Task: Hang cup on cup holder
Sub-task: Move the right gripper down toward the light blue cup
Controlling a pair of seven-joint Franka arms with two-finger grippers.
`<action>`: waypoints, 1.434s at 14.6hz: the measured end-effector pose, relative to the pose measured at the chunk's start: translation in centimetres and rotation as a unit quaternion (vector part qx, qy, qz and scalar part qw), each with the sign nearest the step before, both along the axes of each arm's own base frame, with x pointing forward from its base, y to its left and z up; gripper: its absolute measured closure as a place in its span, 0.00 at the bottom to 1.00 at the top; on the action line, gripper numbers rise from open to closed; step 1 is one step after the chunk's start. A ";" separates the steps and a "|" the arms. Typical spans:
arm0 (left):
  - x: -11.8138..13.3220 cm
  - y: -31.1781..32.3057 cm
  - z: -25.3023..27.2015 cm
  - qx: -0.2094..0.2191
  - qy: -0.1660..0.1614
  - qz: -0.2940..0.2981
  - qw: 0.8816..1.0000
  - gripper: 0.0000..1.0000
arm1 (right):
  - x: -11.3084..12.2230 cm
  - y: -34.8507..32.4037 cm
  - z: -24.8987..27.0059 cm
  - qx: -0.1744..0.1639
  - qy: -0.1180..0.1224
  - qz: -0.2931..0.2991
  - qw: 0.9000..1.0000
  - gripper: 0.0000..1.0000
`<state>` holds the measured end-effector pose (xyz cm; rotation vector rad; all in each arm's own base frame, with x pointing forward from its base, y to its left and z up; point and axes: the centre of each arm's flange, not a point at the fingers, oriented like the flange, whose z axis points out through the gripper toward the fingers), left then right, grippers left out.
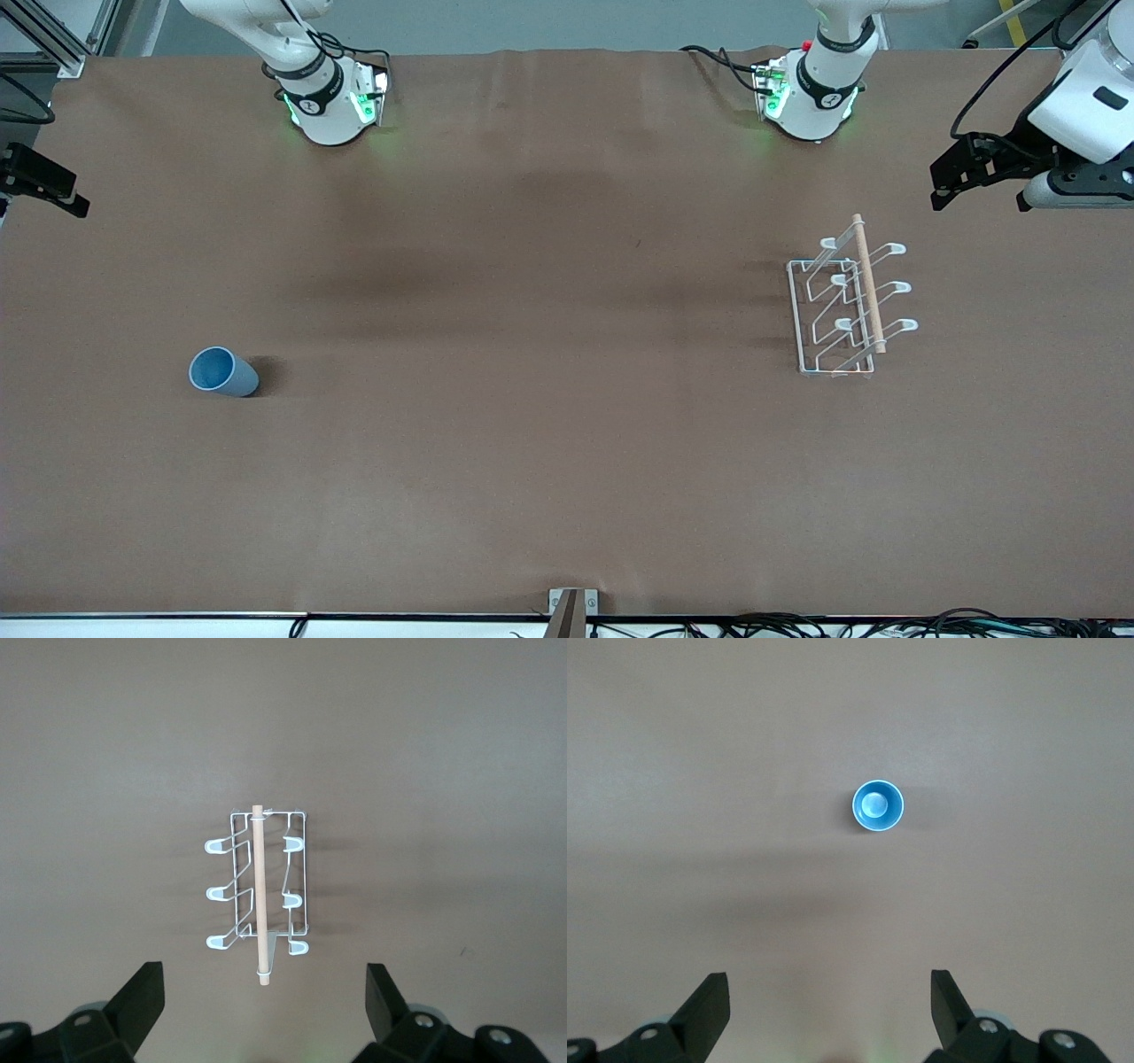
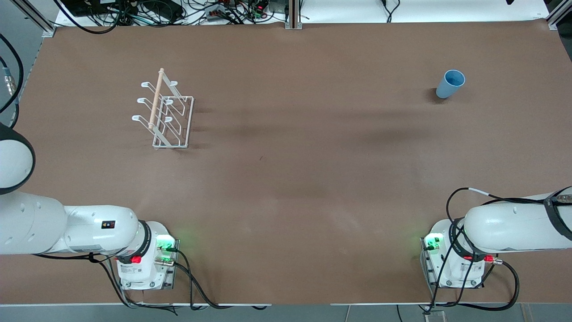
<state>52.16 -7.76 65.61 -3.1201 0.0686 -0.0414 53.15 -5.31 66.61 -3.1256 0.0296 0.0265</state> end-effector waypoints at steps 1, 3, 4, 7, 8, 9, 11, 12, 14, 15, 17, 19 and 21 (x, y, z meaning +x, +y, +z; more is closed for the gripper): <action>0.0 0.0 0.0 0.000 0.000 0.000 1.000 0.00 | 0.0 0.0 0.0 0.000 0.000 0.000 1.000 0.00; 0.0 0.0 0.0 0.000 0.000 0.000 1.000 0.00 | 0.0 0.0 0.0 0.000 -0.001 0.000 1.000 0.00; 0.0 0.0 0.0 0.000 0.000 0.000 1.000 0.00 | 0.0 0.0 0.0 0.000 -0.001 0.000 1.000 0.00; 0.0 0.0 0.1 0.000 -0.001 0.000 1.000 0.00 | 0.1 -0.3 0.1 -0.001 -0.007 -0.003 1.000 0.00; 0.0 0.1 0.1 0.000 -0.001 0.000 1.000 0.00 | 0.1 -0.6 0.1 -0.001 -0.007 -0.005 1.000 0.00; 0.1 0.1 0.0 0.000 -0.001 0.001 1.000 0.00 | 0.2 -0.8 0.0 -0.001 -0.007 -0.007 1.000 0.00; 0.2 0.1 -0.1 0.000 0.001 0.001 1.000 0.00 | 0.7 -1.5 -0.5 -0.002 -0.010 -0.013 1.000 0.00; 0.2 0.1 -0.1 0.000 0.001 0.001 1.000 0.00 | 1.1 -2.1 -1.0 -0.002 -0.011 -0.019 1.000 0.00; 0.2 0.1 -0.2 0.000 0.001 0.001 1.000 0.00 | 2.3 -3.2 -2.9 -0.004 -0.005 -0.025 1.000 0.00; 0.2 0.2 -0.1 0.000 0.001 0.001 1.000 0.00 | 3.3 -3.7 -4.6 -0.004 -0.001 -0.027 1.000 0.00; 0.3 0.2 -0.1 -0.001 0.001 0.001 1.000 0.00 | 5.5 -4.4 -8.9 -0.007 0.006 -0.024 1.000 0.00; 0.3 0.2 -0.1 -0.001 0.001 0.002 1.000 0.00 | 7.5 -4.9 -13.7 -0.009 0.018 -0.023 1.000 0.01; 0.3 0.2 -0.1 -0.001 0.001 0.002 1.000 0.00 | 8.9 -5.8 -18.7 -0.011 0.026 -0.019 0.999 0.02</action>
